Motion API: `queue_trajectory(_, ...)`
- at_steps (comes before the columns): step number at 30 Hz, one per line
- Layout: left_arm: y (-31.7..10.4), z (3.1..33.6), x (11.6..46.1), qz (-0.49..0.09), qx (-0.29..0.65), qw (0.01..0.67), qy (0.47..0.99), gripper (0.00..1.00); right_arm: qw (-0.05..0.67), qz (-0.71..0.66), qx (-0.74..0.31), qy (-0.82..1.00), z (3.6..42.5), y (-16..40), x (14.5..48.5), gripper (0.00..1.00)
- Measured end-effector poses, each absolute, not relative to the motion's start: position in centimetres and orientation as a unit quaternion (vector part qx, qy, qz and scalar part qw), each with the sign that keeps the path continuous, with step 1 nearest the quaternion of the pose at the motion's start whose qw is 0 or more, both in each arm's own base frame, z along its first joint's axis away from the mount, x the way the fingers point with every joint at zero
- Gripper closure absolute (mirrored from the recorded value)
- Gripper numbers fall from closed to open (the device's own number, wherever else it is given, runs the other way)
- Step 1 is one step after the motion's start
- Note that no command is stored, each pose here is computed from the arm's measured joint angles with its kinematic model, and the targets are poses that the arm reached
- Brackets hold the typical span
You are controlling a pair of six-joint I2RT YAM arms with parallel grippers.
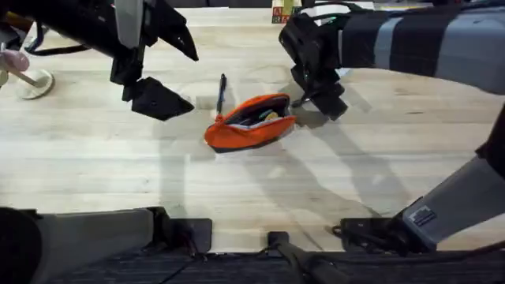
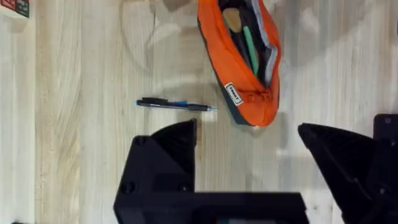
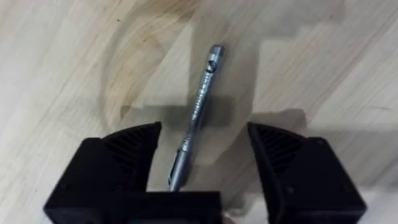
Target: Unzip the bag, pick up the pens from the table one at a time and place them inside, then zip the bag closed.
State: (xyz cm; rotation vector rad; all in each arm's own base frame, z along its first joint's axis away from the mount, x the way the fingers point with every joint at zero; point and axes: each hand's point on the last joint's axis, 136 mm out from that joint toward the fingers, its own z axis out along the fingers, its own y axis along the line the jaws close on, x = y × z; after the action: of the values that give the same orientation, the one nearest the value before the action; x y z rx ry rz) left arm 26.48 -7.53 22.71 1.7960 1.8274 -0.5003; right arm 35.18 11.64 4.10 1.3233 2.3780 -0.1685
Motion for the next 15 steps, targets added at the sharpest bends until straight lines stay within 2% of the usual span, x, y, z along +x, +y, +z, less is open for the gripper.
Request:
queue_trajectory(6, -7.53, 22.71, 26.49, -0.185, 0.664, 0.262, 0.675, 0.006, 0.202, -0.067, 0.473, 0.855, 4.06, 11.48, 34.87, 0.357)
queue_trajectory(12, -7.53, 22.71, 26.49, -0.185, 0.664, 0.262, 0.675, 0.006, 0.197, -0.075, 0.471, 0.857, 3.97, 11.28, 34.52, 0.442)
queue_trajectory(15, -7.53, 22.71, 26.49, -0.185, 0.664, 0.262, 0.675, 0.006, 0.193, -0.082, 0.470, 0.858, 3.93, 11.06, 34.19, 0.706)
